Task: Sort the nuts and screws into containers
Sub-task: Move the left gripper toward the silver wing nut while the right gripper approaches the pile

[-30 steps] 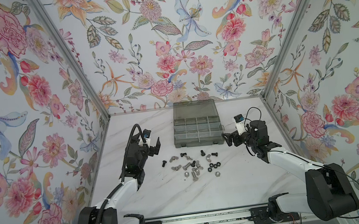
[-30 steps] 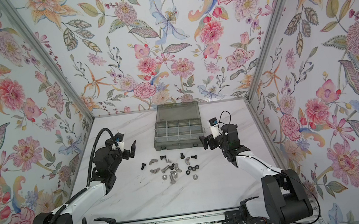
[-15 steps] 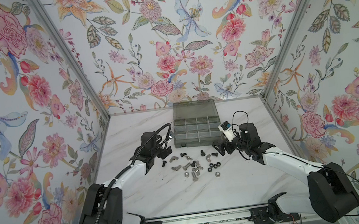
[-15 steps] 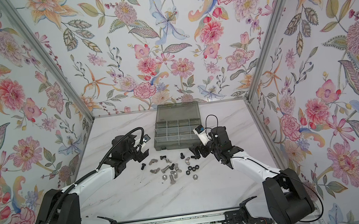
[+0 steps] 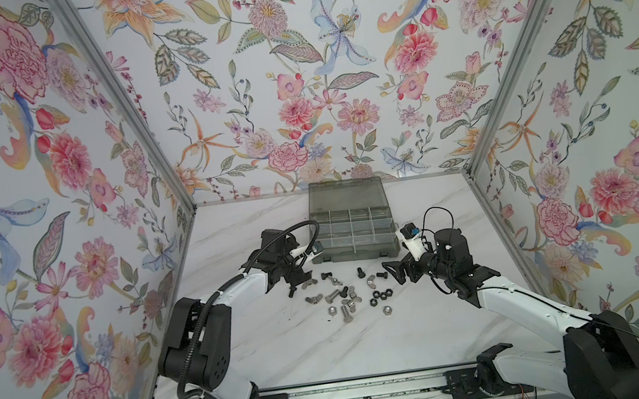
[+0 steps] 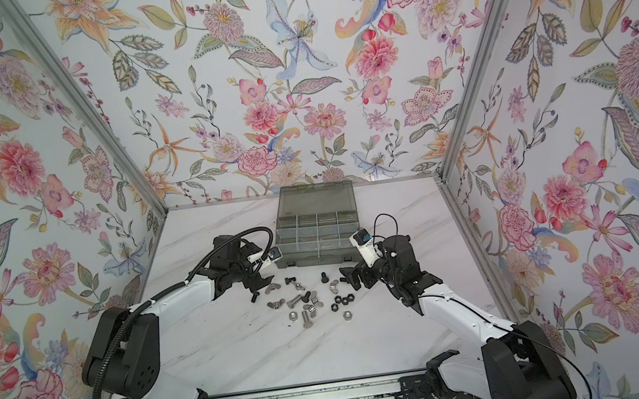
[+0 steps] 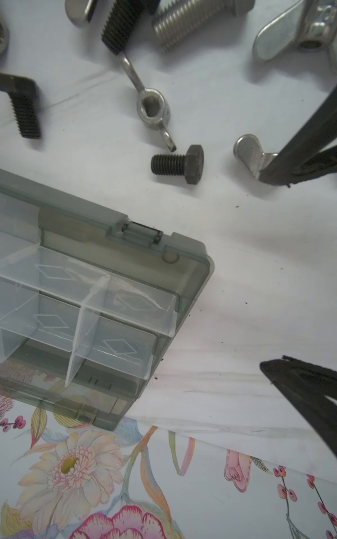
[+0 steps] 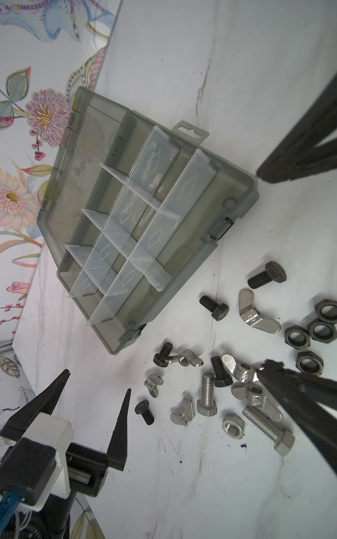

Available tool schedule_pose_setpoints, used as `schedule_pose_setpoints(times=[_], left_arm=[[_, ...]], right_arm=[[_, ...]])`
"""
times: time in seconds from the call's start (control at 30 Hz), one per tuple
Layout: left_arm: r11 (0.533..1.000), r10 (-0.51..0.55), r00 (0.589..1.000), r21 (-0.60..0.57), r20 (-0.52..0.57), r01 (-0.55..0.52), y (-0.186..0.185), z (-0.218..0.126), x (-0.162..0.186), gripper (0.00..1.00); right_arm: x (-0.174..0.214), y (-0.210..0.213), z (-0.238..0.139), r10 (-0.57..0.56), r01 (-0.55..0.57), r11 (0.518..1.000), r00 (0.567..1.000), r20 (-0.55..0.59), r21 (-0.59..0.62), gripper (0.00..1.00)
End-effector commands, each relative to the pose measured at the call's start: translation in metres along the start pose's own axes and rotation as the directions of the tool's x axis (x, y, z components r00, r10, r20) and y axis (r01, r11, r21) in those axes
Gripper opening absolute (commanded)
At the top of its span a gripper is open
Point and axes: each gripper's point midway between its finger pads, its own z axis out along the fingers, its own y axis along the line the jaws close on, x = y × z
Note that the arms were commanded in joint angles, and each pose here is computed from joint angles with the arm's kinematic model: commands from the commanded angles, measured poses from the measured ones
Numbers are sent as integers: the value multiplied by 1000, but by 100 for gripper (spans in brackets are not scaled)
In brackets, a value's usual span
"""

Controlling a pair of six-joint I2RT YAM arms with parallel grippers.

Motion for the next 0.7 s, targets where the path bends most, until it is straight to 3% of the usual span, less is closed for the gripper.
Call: schedule_pose_setpoints(times=[0.0, 0.67], left_arm=[[994, 0, 999, 112, 34, -4, -16, 2, -10, 94], [968, -38, 996, 246, -86, 58, -57, 1, -3, 83]], right_arm=[[0, 3, -1, 8, -8, 1000, 1000, 16, -1, 99], [13, 2, 5, 29, -29, 1000, 1000, -1, 2, 99]])
